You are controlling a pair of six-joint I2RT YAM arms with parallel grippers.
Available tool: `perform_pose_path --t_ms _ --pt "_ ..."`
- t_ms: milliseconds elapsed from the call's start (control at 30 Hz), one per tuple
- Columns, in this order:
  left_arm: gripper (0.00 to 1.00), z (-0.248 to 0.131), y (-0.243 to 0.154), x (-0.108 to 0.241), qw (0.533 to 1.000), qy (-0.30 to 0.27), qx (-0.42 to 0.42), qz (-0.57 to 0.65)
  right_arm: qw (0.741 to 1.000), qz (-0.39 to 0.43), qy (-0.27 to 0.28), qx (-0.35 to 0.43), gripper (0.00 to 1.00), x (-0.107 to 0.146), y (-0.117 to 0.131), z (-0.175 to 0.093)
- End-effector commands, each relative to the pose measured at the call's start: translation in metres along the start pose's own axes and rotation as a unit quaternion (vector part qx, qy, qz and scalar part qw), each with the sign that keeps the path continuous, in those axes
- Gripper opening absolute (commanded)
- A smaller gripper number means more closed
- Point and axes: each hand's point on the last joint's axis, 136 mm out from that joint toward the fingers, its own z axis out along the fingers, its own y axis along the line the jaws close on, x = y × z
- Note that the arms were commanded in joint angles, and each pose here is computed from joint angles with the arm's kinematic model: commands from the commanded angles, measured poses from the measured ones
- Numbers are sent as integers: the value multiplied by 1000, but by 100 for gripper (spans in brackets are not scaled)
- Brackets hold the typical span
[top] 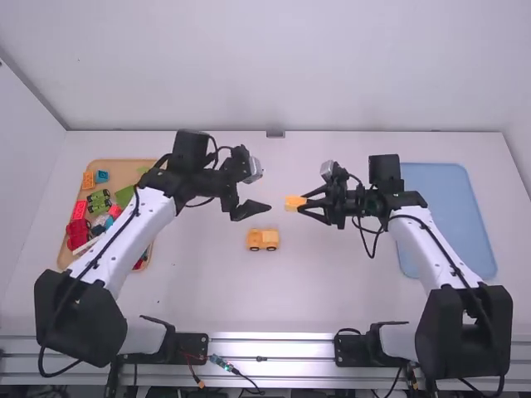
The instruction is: Assemble lego blocks to make yellow taxi
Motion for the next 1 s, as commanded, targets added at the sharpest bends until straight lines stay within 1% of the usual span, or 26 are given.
perform_pose_path --t_ms 0,33,167,333,500,633,733,800,867,933,967 --pt "99 -4 -29 -15 993 -73 88 -19 996 -90 -12 -6 24 -16 7 -2" --pt "99 -1 -32 -14 991 -78 104 -30 994 -110 -10 -10 23 -15 9 0" --pt "99 8 -36 -9 989 -74 121 -48 989 -146 -11 -24 24 -16 16 6" --pt "99 9 -45 -9 987 -76 135 -32 988 -150 -11 -29 24 -17 19 9" --pt "99 10 -45 -3 989 -62 130 -27 990 -138 -13 -31 24 -18 19 9" --pt "99 14 -32 16 996 -13 88 13 999 -27 -21 -21 22 -28 12 9" --pt "99 14 -18 21 998 6 55 3 999 12 -27 -16 25 -33 8 7" --pt "99 14 -10 19 999 7 40 -7 999 29 -29 -16 25 -34 8 7" --pt "99 15 2 22 1000 21 9 -16 998 57 -29 -19 25 -35 8 8" --pt "99 14 11 22 998 25 -12 -52 996 85 -29 -17 21 -35 7 7" --pt "99 15 11 22 998 25 -12 -52 996 87 -28 -17 21 -35 7 7"
